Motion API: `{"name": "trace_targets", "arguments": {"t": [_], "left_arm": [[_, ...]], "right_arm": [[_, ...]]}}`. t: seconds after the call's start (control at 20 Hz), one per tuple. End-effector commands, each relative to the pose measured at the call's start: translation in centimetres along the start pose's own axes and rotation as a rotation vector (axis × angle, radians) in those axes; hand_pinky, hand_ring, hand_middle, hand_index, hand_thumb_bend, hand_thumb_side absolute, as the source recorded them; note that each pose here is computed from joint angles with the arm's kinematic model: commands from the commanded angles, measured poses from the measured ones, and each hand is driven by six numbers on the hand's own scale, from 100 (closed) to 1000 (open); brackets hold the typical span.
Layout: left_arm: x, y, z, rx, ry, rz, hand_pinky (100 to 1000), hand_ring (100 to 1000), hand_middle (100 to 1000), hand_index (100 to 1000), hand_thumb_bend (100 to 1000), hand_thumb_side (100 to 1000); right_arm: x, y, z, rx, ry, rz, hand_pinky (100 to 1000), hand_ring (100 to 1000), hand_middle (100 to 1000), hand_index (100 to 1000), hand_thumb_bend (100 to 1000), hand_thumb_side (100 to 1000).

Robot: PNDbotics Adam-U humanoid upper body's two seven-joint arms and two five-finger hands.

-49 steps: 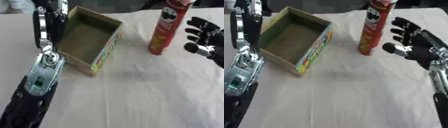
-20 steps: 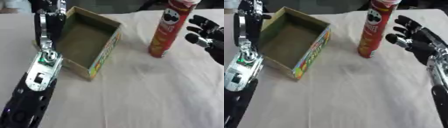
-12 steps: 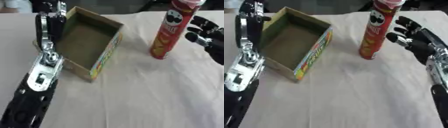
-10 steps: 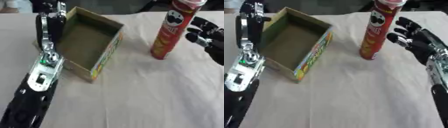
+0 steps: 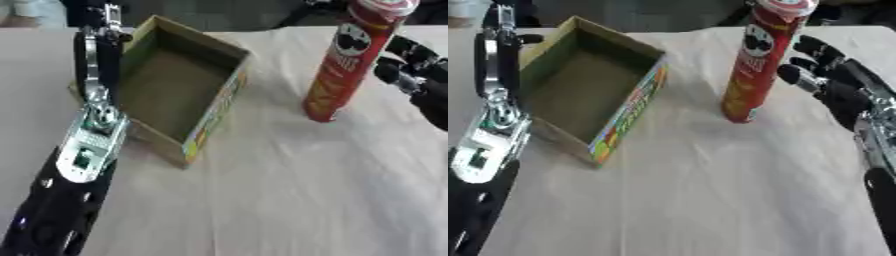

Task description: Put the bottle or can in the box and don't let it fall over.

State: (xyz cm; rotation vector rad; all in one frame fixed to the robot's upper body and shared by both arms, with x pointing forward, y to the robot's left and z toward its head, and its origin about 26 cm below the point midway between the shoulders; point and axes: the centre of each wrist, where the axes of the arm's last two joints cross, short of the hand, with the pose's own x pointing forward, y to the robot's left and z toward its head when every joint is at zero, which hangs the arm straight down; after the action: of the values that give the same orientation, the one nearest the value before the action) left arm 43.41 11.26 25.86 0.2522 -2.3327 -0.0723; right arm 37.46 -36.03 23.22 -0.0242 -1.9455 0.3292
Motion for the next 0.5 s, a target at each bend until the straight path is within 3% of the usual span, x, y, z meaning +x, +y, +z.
{"name": "trace_targets", "arguments": {"t": [0.05,0.5], "left_arm": [[1.07,0.26,-1.05,-0.001,-0.045,-0.005,661,1000,884,651,372,1000],[1.13,0.59,-1.6,-0.046,-0.046,-0.027,691,1000,891,658,327,1000]], "right_arm": [[1.47,-1.28,-0.19,-0.02,-0.032,0.024,1000,1000,1000,1000,601,366],[1.4,-1.6,-0.39,-0.021,-0.024,-0.003,1000,1000,1000,1000,577,376]]}}
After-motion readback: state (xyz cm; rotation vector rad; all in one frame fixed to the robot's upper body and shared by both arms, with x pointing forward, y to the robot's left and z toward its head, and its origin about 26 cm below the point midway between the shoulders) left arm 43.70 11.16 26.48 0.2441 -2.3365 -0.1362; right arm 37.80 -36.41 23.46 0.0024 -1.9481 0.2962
